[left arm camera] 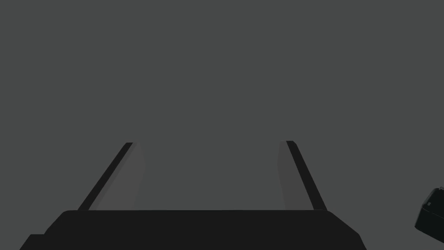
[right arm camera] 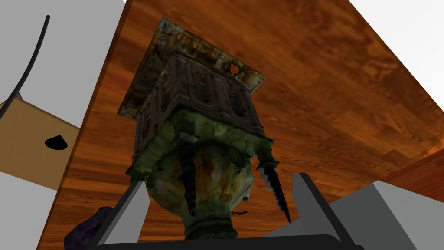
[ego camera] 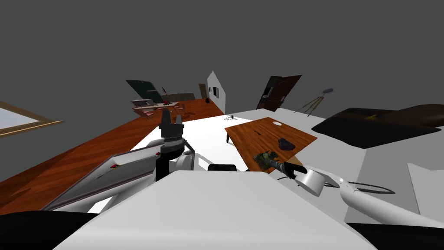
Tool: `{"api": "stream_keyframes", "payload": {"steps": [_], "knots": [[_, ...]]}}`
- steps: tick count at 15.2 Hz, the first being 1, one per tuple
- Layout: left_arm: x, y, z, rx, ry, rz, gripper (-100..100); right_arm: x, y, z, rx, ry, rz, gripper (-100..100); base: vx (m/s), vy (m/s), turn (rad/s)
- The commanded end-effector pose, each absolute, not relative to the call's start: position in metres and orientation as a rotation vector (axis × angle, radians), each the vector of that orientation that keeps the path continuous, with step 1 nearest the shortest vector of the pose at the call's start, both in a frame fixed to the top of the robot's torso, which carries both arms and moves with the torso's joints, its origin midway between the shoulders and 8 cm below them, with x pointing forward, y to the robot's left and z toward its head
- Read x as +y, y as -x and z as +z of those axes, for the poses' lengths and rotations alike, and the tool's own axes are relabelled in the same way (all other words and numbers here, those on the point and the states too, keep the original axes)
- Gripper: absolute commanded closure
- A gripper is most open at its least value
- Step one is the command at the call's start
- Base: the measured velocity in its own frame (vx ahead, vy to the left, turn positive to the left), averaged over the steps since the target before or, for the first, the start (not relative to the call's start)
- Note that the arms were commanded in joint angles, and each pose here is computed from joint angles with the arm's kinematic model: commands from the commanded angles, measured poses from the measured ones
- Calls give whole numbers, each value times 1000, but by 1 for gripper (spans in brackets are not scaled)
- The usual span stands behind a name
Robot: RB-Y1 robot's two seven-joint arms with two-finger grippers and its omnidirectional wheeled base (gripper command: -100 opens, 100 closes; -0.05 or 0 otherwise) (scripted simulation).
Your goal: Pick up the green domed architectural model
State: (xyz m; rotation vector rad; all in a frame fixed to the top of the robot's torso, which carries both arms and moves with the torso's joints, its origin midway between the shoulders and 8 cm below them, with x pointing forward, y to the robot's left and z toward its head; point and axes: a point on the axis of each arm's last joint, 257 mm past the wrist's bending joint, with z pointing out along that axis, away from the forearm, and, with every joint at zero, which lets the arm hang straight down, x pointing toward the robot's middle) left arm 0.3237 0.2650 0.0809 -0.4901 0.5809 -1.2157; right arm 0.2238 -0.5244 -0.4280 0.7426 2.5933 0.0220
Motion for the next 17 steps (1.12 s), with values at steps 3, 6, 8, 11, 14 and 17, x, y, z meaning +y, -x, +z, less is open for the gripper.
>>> {"api": "stream_keyframes", "payload": {"steps": [3, 6, 8, 11, 14, 17], "knots": [[265, -324, 81, 581, 490, -1216, 0, -557, -204, -424, 2637, -757, -99, -100, 58, 9, 105], [265, -324, 81, 581, 490, -1216, 0, -550, -204, -437, 2622, -769, -75, -100, 23, -12, 63], [265, -324, 81, 581, 490, -1216, 0, -550, -200, -446, 2618, -782, -76, -100, 18, -30, 65], [265, -324, 81, 581, 490, -1216, 0, -550, -201, -442, 2620, -776, -76, 100, 4, -8, 10], [265, -324, 81, 581, 490, -1216, 0, -551, -199, -443, 2621, -787, -80, 100, 0, -3, -10], [265, -324, 81, 581, 490, -1216, 0, -550, -208, -427, 2627, -757, -74, 100, -19, 25, -76]]}}
